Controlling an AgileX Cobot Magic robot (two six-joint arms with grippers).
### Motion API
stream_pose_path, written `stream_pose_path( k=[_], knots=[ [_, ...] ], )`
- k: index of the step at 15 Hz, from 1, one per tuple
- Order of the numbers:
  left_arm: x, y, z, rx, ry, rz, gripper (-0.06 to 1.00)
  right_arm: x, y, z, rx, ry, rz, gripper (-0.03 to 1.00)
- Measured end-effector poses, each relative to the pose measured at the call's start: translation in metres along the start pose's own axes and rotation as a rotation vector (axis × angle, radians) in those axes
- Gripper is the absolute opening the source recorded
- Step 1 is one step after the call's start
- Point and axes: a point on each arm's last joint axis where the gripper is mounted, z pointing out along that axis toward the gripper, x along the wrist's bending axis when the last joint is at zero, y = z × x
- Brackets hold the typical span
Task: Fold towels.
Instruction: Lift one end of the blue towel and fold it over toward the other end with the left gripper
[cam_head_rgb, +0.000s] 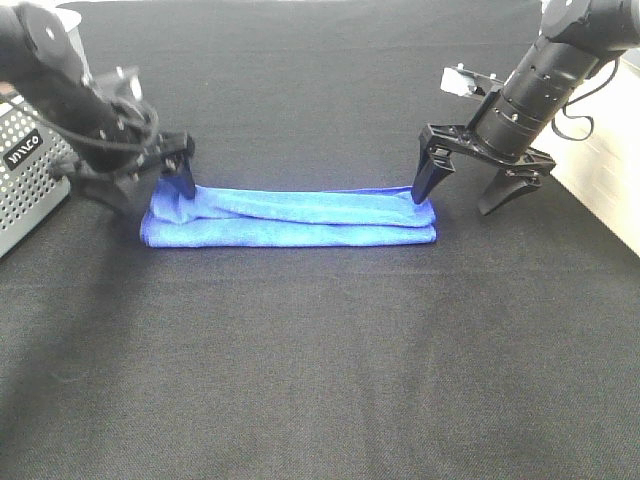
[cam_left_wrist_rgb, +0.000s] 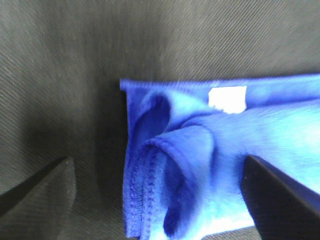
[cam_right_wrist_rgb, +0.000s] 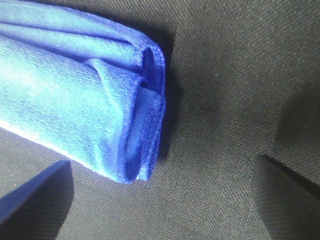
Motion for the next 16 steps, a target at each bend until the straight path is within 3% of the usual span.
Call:
stream_pose_path(
  k=[3, 7, 8, 9, 10, 11, 14, 16],
  knots=[
    [0.000, -0.005, 0.016, 0.039, -0.046, -0.060, 0.82, -0.001, 0.000, 0.000, -0.002, -0.006, -0.003, 0.90],
    [0.001, -0.007, 0.028, 0.052, -0.065, -0.086, 0.57, -0.001, 0.001, 0.000, -0.015, -0.009, -0.004, 0.90],
    [0.001, -0.007, 0.028, 0.052, -0.065, -0.086, 0.57, -0.001, 0.001, 0.000, -0.015, -0.009, -0.004, 0.90],
    [0.002, -0.007, 0.030, 0.049, -0.063, -0.087, 0.47, -0.001, 0.002, 0.000, -0.020, -0.011, -0.004, 0.90],
    [0.002, -0.007, 0.031, 0.045, -0.062, -0.088, 0.24, -0.001, 0.002, 0.000, -0.027, -0.012, -0.004, 0.90],
    [0.002, -0.007, 0.032, 0.043, -0.062, -0.087, 0.11, -0.001, 0.002, 0.000, -0.027, -0.012, -0.004, 0.90],
    [0.004, -0.006, 0.031, 0.036, -0.039, -0.098, 0.08, -0.001, 0.003, 0.000, -0.028, -0.012, 0.013, 0.90],
    [0.006, -0.004, 0.019, 0.022, 0.016, -0.043, 0.08, -0.001, 0.003, 0.000, -0.028, -0.012, 0.022, 0.90]
  ],
)
